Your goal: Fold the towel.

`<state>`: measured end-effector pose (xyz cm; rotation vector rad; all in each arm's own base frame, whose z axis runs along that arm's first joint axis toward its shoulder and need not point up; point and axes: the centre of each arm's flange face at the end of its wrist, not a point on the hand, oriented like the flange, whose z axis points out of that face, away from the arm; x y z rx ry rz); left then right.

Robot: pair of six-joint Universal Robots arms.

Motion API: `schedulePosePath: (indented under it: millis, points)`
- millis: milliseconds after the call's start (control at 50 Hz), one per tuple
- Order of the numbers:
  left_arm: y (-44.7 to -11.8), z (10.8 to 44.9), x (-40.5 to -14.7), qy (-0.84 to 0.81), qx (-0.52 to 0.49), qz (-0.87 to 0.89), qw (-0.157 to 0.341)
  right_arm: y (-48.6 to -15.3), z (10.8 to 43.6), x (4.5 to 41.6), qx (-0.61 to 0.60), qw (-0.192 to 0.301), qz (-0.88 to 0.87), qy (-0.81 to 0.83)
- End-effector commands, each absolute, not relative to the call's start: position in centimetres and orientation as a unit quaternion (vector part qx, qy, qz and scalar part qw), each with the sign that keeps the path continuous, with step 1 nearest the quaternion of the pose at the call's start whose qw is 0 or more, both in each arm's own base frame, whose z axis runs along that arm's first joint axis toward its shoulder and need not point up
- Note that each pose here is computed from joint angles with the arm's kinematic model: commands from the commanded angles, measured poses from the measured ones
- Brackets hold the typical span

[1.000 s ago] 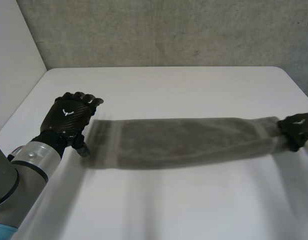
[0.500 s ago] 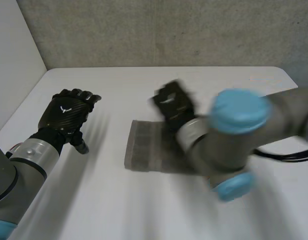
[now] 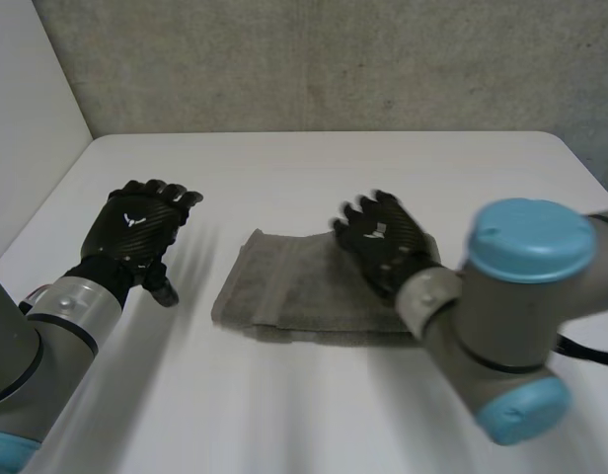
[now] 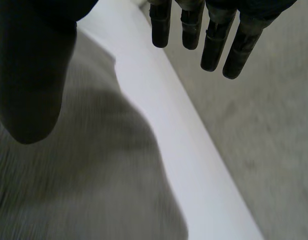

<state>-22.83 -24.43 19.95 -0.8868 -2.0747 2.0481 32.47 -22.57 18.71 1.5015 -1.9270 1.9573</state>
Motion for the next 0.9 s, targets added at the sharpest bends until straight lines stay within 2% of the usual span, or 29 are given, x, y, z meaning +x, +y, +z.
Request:
schedulePosePath:
  millis: [20,120,240,360,440,460,500,520,560,580,600,620,660,680,720,820,900]
  points:
    - [-24.1,19.9,-23.1,-0.679,-0.294,0.670,0.050,-23.2,15.5,27.2,0.465,0.025,0.570,-0.677]
    - [-23.9,19.8,-23.3,-0.679,-0.298,0.669,0.054,-22.9,12.9,24.9,0.471,-0.005,0.528,-0.707]
    - [-23.7,19.8,-23.4,-0.679,-0.300,0.668,0.056,-24.1,12.8,23.6,0.450,0.005,0.532,-0.717]
    - [-23.6,20.0,-23.4,-0.677,-0.298,0.671,0.055,-25.8,14.7,22.9,0.434,0.040,0.563,-0.702]
    - [-23.8,20.6,-23.5,-0.670,-0.296,0.678,0.054,-27.1,18.3,23.7,0.430,0.064,0.612,-0.661]
    - [-23.8,20.6,-23.5,-0.670,-0.296,0.678,0.054,-27.1,18.3,23.7,0.430,0.064,0.612,-0.660]
    - [-24.1,21.2,-23.6,-0.663,-0.295,0.686,0.053,-26.0,19.8,26.9,0.458,0.036,0.640,-0.615]
    - [-24.1,21.2,-23.6,-0.663,-0.295,0.686,0.053,-25.9,19.8,26.9,0.458,0.036,0.640,-0.615]
    - [-24.5,21.7,-23.7,-0.658,-0.292,0.693,0.051,-23.0,20.3,32.1,0.502,-0.015,0.658,-0.561]
    - [-24.7,22.1,-23.8,-0.653,-0.289,0.698,0.051,-23.0,20.3,32.1,0.502,-0.015,0.659,-0.561]
    - [-24.9,22.7,-24.0,-0.647,-0.288,0.704,0.053,-21.5,20.1,34.6,0.521,-0.040,0.663,-0.536]
    - [-24.9,22.7,-24.0,-0.647,-0.288,0.704,0.053,-21.5,20.1,34.7,0.521,-0.040,0.663,-0.536]
    - [-25.4,23.6,-24.3,-0.640,-0.277,0.714,0.064,-18.8,19.1,38.4,0.553,-0.082,0.658,-0.505]
    - [-25.4,23.6,-24.3,-0.640,-0.277,0.714,0.064,-18.8,19.1,38.4,0.553,-0.082,0.658,-0.505]
    - [-25.7,23.9,-24.4,-0.640,-0.269,0.716,0.071,-16.4,16.4,41.0,0.588,-0.119,0.635,-0.487]
    - [-26.8,25.0,-24.5,-0.642,-0.226,0.727,0.093,-14.7,14.4,41.9,0.618,-0.137,0.611,-0.475]
    - [-27.2,24.8,-24.7,-0.647,-0.216,0.724,0.101,-15.0,15.1,41.5,0.612,-0.133,0.616,-0.478]
